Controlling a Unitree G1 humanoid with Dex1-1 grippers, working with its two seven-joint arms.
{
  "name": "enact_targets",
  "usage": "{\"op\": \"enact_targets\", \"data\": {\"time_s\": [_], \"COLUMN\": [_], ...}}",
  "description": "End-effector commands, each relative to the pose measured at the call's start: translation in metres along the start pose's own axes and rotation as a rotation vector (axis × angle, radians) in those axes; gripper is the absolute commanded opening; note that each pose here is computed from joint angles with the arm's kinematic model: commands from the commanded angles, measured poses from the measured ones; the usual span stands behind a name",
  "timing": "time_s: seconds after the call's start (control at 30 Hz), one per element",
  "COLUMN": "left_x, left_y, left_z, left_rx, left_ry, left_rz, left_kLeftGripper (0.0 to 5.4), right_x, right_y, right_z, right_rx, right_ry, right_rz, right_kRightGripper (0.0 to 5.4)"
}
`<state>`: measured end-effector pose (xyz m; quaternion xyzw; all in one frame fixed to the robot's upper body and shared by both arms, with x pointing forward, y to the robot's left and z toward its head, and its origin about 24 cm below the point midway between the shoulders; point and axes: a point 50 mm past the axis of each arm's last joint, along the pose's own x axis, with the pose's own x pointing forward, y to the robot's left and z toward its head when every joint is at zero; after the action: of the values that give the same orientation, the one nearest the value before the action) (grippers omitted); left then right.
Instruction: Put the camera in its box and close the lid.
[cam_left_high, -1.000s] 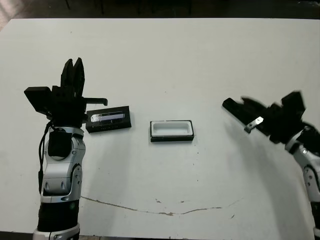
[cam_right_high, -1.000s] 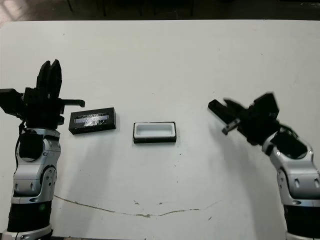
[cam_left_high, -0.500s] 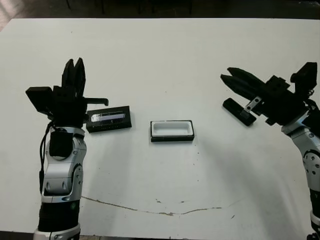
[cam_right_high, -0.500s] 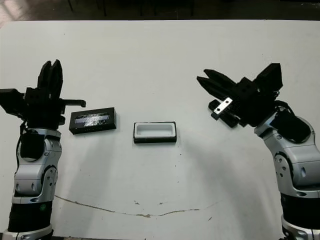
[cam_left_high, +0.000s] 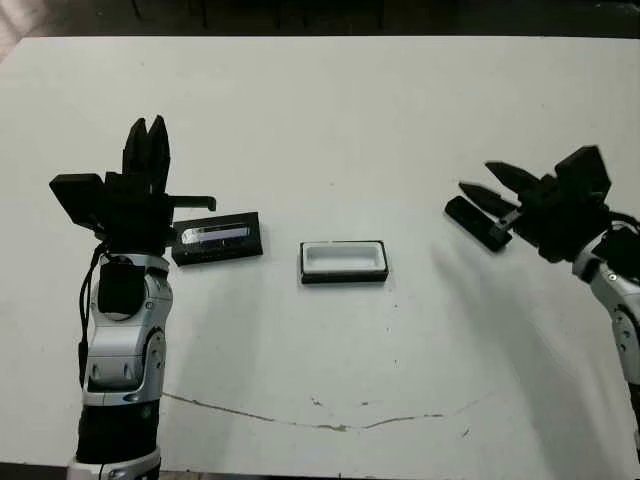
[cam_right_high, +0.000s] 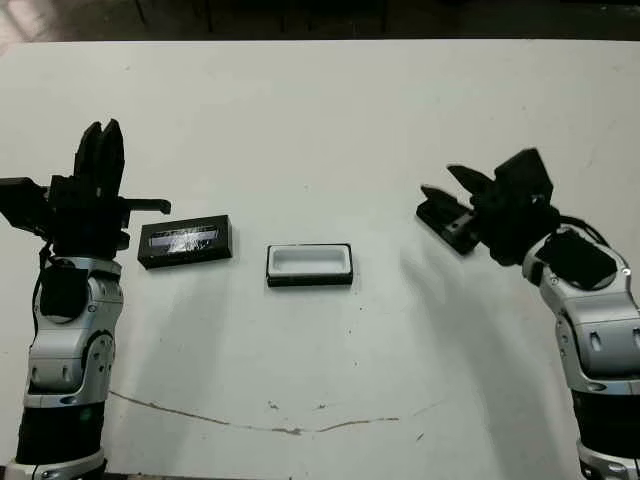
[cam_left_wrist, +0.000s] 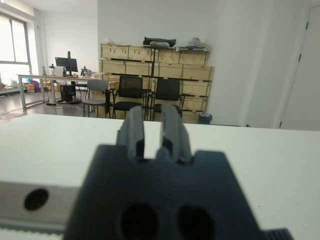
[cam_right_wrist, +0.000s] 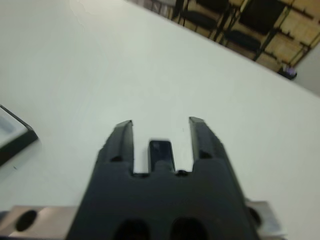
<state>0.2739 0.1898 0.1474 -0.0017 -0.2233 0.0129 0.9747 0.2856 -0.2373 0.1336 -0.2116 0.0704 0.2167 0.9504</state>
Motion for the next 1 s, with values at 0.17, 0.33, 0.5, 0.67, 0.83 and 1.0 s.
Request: {"op": "enact_targets", "data": {"time_s": [0.17, 0.33, 0.5, 0.67, 0.83, 1.0], "left_x": [-0.003, -0.004, -0.005, -0.006, -0.006, -0.006], "left_y": [0.003, 0.003, 0.004, 0.005, 0.006, 0.007], "left_z": [-0.007, -0.007, -0.008, -0.008, -0.008, -0.008], "left_rx": [0.010, 0.005, 0.010, 0.013, 0.015, 0.014], "left_ry": [0.042, 0.047, 0.049, 0.049, 0.048, 0.054], "left_rz": [-0.002, -0.005, -0.004, -0.006, -0.009, -0.007], "left_kLeftGripper": [0.00, 0.00, 0.00, 0.00, 0.00, 0.00], "right_x": [-0.005, -0.005, -0.003, -0.001, 0.001, 0.002], "right_y": [-0.004, -0.004, -0.008, -0.010, -0.007, -0.002], "right_z": [-0.023, -0.027, -0.036, -0.049, -0.060, -0.069], "right_rx": [0.003, 0.015, 0.036, 0.003, 0.001, -0.003], "right_ry": [0.106, 0.137, 0.172, 0.213, 0.251, 0.299], "right_rz": [0.009, 0.026, 0.010, 0.047, 0.075, 0.088], "right_kRightGripper": [3.45, 4.54, 5.39, 5.39, 5.39, 5.39]}}
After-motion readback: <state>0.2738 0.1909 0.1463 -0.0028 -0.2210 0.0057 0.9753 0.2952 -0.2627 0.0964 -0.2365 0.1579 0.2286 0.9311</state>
